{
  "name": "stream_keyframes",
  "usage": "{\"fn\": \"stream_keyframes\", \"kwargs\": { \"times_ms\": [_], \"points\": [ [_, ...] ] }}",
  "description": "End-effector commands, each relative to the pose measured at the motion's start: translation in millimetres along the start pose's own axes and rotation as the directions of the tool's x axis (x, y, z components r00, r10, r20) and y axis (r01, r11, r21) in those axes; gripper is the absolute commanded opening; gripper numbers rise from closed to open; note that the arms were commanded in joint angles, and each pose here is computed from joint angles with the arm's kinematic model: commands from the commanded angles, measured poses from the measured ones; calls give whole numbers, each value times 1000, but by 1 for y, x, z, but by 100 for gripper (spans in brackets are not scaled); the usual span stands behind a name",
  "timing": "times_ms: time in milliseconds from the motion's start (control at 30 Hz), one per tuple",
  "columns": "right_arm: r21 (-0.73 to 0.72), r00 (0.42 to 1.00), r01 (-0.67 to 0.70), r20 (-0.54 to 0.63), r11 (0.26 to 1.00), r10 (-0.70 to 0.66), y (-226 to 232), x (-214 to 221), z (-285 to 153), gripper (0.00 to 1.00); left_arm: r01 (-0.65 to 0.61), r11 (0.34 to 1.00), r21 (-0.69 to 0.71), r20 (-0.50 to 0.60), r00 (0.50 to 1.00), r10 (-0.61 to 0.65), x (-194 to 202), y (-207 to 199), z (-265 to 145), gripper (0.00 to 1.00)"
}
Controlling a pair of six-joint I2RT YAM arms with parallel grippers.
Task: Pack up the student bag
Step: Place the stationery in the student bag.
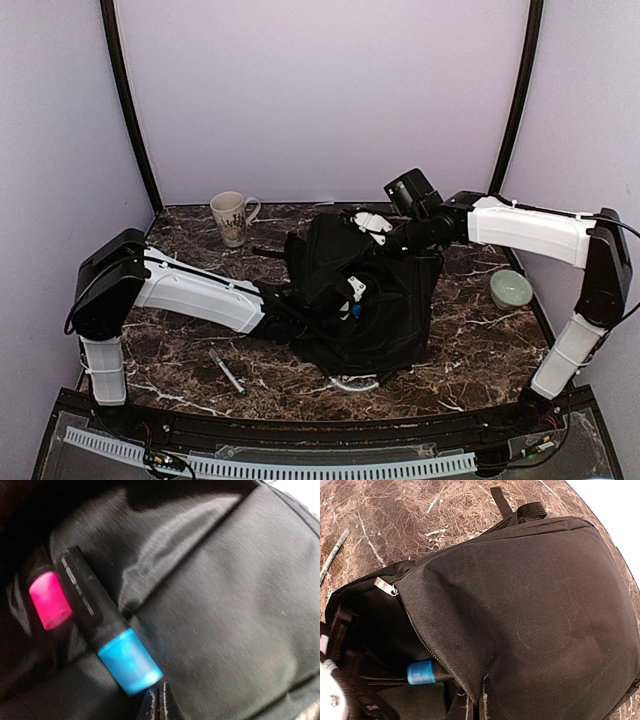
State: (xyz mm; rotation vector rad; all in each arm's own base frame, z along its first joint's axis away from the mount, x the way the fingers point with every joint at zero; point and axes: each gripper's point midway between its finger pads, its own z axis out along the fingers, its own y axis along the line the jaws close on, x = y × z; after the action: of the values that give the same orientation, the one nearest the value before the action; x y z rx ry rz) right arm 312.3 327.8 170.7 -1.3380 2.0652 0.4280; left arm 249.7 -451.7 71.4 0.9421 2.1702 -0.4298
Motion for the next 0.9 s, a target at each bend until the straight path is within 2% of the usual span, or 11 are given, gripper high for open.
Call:
{"fn": "stream_keyframes", "kwargs": {
  "times_ms": [0,133,300,500,733,867],
  "points": [
    [-6,989,21,144,1000,-20,-1,-43,-17,0,-10,992,-127,114,993,25,-29,23,4,0],
    [-8,990,22,141,1000,-20,0,-42,-17,0,15,976,-217,187,982,27,-48,45,4,0],
    [-31,990,20,142,999,-15,2,-44,-16,0,40,960,-278,229,973,26,-64,74,14,0],
    [-36,990,18,138,999,-12,2,-46,-15,0,51,967,-249,280,960,22,-76,79,19,0],
    [-21,991,19,136,1000,-16,0,-44,-16,0,55,979,-196,349,937,17,-79,61,-31,0],
    [-22,990,20,139,1000,-17,0,-45,-16,0,132,984,-119,373,925,-79,-72,54,-63,0]
  ]
}}
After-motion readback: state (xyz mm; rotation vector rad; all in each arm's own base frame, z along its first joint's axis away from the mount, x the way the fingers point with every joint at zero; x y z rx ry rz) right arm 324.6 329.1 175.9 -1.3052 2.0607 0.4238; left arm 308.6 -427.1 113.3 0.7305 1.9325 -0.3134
